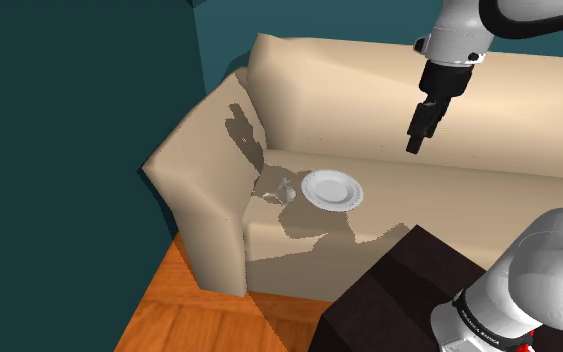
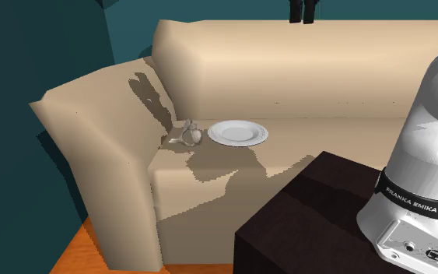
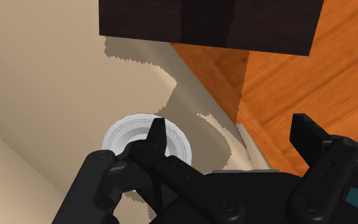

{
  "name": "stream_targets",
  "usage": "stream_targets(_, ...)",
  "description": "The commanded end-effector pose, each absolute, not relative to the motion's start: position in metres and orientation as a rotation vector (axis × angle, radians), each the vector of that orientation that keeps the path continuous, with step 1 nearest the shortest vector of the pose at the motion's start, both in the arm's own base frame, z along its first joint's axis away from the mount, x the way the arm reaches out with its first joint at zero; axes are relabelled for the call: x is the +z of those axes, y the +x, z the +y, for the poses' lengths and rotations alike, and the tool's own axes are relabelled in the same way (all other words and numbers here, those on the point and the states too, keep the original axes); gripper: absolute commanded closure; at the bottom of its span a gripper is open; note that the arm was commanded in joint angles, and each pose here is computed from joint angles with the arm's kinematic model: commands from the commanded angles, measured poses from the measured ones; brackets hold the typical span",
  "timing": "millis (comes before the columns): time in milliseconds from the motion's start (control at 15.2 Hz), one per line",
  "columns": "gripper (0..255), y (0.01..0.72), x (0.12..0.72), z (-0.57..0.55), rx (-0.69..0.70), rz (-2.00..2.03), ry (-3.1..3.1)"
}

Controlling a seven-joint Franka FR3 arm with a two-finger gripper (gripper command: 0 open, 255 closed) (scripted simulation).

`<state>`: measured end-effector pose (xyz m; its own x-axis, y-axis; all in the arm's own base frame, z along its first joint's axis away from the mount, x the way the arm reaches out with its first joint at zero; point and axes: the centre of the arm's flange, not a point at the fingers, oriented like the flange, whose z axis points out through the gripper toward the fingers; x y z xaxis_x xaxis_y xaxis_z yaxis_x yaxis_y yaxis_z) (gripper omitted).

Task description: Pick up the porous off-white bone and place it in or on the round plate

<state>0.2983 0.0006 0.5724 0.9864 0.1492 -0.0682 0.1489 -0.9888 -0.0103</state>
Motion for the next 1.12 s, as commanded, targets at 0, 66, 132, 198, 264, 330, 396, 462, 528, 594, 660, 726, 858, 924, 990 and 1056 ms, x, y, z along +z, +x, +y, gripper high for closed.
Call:
stream_targets(0, 0, 0.298, 0.572, 0.001, 0.108, -0.235, -3.126)
stream_targets(66, 0, 0.307, 0.563, 0.002, 0.101, -0.232, -3.125)
stream_targets(132, 0, 0.315, 0.553, 0.003, 0.094, -0.229, -3.124)
stream_targets(198, 0, 0.323, 0.544, 0.004, 0.087, -0.225, -3.122)
stream_targets(264, 0, 0.332, 0.534, 0.005, 0.080, -0.222, -3.121)
stream_targets(330, 0, 0.340, 0.525, 0.006, 0.074, -0.219, -3.120)
stream_targets(396, 0, 0.349, 0.516, 0.007, 0.067, -0.216, -3.119)
stream_targets(462, 0, 0.357, 0.506, 0.008, 0.060, -0.213, -3.118)
stream_targets(528, 0, 0.366, 0.497, 0.009, 0.053, -0.210, -3.117)
stream_targets(594, 0, 0.375, 0.488, 0.010, 0.046, -0.207, -3.115)
stream_targets(660, 0, 0.383, 0.479, 0.012, 0.039, -0.204, -3.114)
stream_targets(726, 0, 0.392, 0.470, 0.013, 0.033, -0.201, -3.113)
stream_targets(858, 0, 0.410, 0.451, 0.015, 0.019, -0.195, -3.110)
stream_targets(924, 0, 0.419, 0.442, 0.016, 0.012, -0.192, -3.109)
stream_targets(990, 0, 0.428, 0.433, 0.017, 0.005, -0.189, -3.108)
stream_targets(1056, 0, 0.437, 0.424, 0.018, -0.002, -0.186, -3.106)
